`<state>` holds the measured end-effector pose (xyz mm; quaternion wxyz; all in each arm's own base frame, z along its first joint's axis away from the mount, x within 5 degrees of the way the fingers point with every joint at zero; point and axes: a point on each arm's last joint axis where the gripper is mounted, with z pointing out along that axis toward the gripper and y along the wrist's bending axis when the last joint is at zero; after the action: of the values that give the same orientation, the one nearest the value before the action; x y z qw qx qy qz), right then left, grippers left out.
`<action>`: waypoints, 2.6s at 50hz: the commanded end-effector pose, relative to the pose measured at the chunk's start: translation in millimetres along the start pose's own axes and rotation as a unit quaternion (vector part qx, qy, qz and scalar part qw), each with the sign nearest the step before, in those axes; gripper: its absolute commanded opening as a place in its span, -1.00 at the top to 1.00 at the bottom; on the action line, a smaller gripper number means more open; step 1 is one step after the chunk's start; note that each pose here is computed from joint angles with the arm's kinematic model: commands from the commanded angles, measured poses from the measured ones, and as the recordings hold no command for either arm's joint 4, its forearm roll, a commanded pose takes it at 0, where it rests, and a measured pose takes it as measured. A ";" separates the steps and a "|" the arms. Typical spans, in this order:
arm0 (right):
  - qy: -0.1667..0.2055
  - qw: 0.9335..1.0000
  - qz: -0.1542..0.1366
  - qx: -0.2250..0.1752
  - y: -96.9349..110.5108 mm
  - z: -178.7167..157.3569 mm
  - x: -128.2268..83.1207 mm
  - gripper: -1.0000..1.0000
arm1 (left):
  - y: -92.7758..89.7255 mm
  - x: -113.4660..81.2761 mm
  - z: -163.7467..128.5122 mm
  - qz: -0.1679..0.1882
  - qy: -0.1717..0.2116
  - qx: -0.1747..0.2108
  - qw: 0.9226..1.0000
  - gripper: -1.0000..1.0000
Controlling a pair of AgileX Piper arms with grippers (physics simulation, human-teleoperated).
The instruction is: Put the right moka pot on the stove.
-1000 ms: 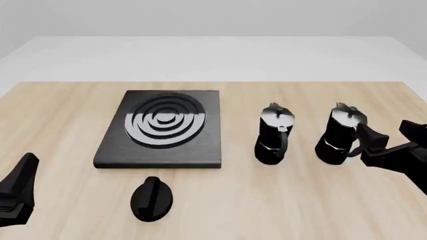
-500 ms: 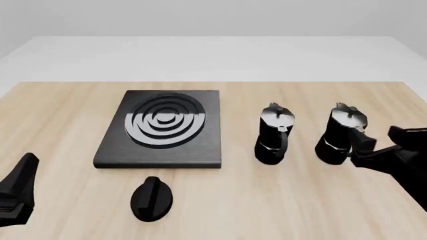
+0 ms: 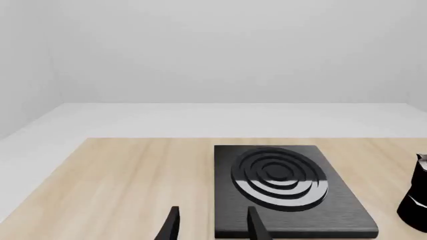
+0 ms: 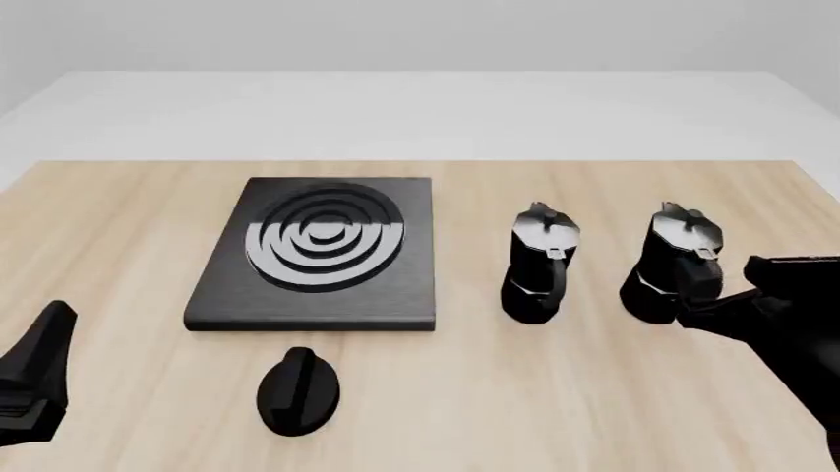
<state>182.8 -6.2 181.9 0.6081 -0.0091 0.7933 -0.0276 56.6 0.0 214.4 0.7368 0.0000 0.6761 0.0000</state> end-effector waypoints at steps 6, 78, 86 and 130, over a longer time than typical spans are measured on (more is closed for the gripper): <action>0.011 1.000 0.006 0.005 -1.6 12.2 11.7 -1.00 | 0.0 0.0 0.0 0.000 0.000 0.000 1.000 -1.00; -0.047 0.998 -0.037 -0.020 5.1 -40.5 -45.0 1.00 | 0.0 0.0 0.0 0.000 0.000 0.000 1.000 -1.00; -0.067 0.997 -0.039 -0.030 6.7 -61.3 -65.5 1.00 | 0.0 0.0 0.0 0.000 0.000 0.000 1.000 -1.00; -0.164 0.968 -0.076 -0.175 37.6 -115.9 -173.7 1.00 | 0.0 0.0 0.0 0.000 0.000 0.000 1.000 -1.00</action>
<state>109.4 33.9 360.4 0.6975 -0.1611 0.6963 0.0515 56.6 0.0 214.4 0.7368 0.0000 0.6761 0.0000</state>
